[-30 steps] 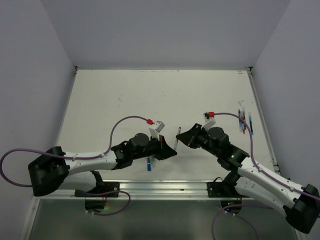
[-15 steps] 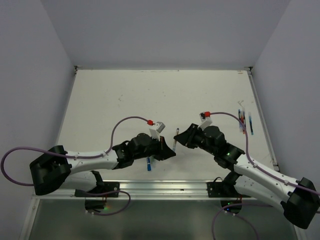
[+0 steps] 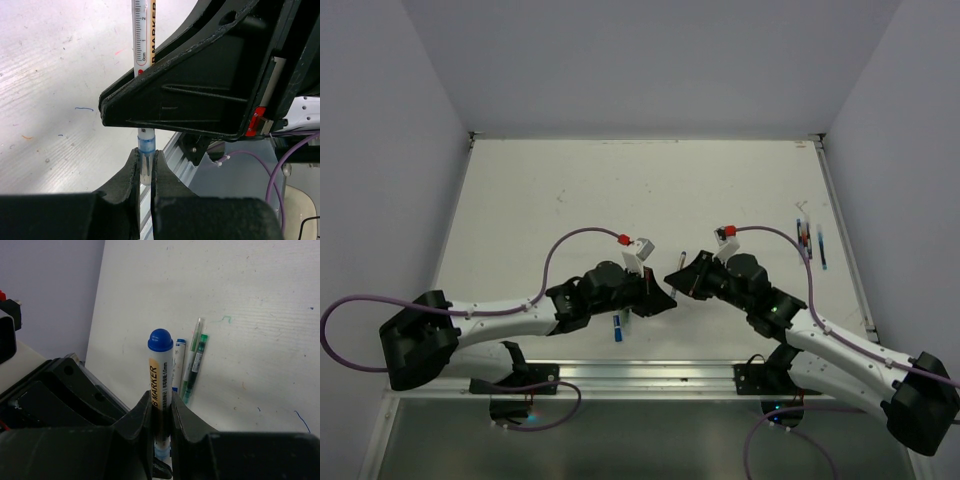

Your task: Open the pen caps

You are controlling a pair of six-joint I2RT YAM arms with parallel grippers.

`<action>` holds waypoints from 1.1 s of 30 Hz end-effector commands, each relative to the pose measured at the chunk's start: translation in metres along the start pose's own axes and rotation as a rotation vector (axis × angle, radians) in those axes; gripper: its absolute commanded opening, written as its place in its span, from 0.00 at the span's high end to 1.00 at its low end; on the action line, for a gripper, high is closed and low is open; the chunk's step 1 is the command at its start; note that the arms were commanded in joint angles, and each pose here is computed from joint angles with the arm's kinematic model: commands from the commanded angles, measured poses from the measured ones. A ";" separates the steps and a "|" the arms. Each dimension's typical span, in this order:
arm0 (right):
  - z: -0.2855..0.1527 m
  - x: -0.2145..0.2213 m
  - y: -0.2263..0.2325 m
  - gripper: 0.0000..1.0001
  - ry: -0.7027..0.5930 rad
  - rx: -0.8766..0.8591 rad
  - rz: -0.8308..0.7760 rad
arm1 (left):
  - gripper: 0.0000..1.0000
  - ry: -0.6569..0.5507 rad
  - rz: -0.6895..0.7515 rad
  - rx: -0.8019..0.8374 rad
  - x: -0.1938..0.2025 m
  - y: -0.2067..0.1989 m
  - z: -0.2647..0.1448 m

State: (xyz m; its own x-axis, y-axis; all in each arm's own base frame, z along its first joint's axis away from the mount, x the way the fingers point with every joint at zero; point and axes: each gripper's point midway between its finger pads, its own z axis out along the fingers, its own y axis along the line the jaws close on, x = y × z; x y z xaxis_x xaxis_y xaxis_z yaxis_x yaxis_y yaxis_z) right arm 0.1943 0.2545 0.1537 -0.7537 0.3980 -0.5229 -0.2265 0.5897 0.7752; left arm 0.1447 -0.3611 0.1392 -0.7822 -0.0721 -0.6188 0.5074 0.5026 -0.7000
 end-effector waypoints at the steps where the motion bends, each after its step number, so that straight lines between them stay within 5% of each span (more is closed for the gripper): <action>1: 0.001 -0.003 0.001 1.00 -0.010 0.002 -0.019 | 1.00 -0.046 0.018 0.069 -0.015 -0.020 0.000; 13: -0.009 -0.053 0.054 1.00 -0.138 -0.174 -0.147 | 1.00 0.042 0.003 0.541 0.015 -0.067 -0.052; 23: -0.005 -0.069 0.061 1.00 -0.140 -0.310 -0.057 | 1.00 0.012 0.005 0.625 0.019 -0.071 -0.078; 33: -0.011 -0.073 0.090 1.00 -0.114 -0.451 -0.133 | 1.00 0.027 0.028 0.719 0.026 -0.078 -0.097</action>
State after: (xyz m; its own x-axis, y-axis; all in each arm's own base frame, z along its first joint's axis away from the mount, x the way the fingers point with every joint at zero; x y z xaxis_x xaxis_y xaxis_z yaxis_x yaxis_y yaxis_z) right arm 0.1714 0.2889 0.2256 -0.7996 0.2407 -0.5502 -0.5057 0.2241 0.8331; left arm 0.1167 -0.3301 0.1998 -0.7751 -0.2551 -0.5780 0.5861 0.0513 -0.8086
